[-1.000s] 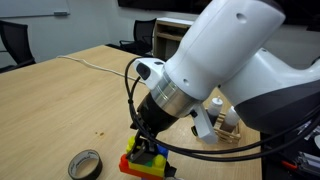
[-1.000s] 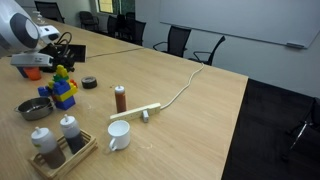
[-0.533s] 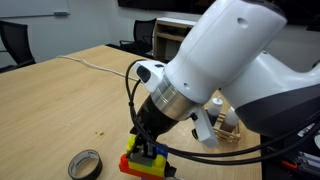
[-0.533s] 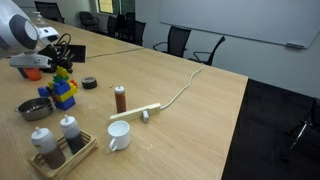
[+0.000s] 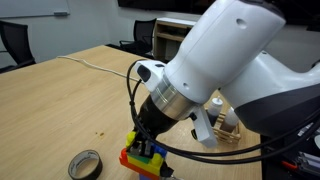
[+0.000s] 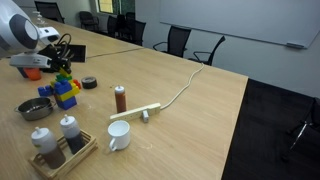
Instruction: Remove the yellow brick from the stack
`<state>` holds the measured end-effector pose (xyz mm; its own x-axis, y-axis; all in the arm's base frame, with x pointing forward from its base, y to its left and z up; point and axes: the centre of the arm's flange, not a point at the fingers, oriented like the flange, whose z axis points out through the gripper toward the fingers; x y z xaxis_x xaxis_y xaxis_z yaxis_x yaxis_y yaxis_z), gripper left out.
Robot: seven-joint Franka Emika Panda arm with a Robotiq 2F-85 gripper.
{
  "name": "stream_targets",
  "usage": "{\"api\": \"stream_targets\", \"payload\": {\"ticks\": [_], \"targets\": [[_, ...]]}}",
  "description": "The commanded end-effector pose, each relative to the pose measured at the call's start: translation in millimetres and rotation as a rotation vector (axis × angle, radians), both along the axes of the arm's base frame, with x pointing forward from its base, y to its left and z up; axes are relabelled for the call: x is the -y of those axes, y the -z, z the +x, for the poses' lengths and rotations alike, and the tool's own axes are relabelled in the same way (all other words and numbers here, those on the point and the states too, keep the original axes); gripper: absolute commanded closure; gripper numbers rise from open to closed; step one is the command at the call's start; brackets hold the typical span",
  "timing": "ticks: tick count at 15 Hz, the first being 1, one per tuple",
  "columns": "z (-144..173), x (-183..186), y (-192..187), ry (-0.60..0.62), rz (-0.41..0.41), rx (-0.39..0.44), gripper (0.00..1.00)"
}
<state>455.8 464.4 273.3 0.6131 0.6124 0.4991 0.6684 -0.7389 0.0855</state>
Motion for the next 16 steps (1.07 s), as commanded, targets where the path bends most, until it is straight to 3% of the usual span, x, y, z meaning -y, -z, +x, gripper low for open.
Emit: {"api": "stream_targets", "payload": {"ticks": [1, 10, 16], "targets": [[-2.9, 0.0, -5.0, 0.018, -0.006, 0.012, 0.90], [-4.4, 8.3, -32.6, 0.054, 0.021, 0.048, 0.90], [-5.5, 43.9, -63.9, 0.164, 0.037, 0.119, 0.90]]}}
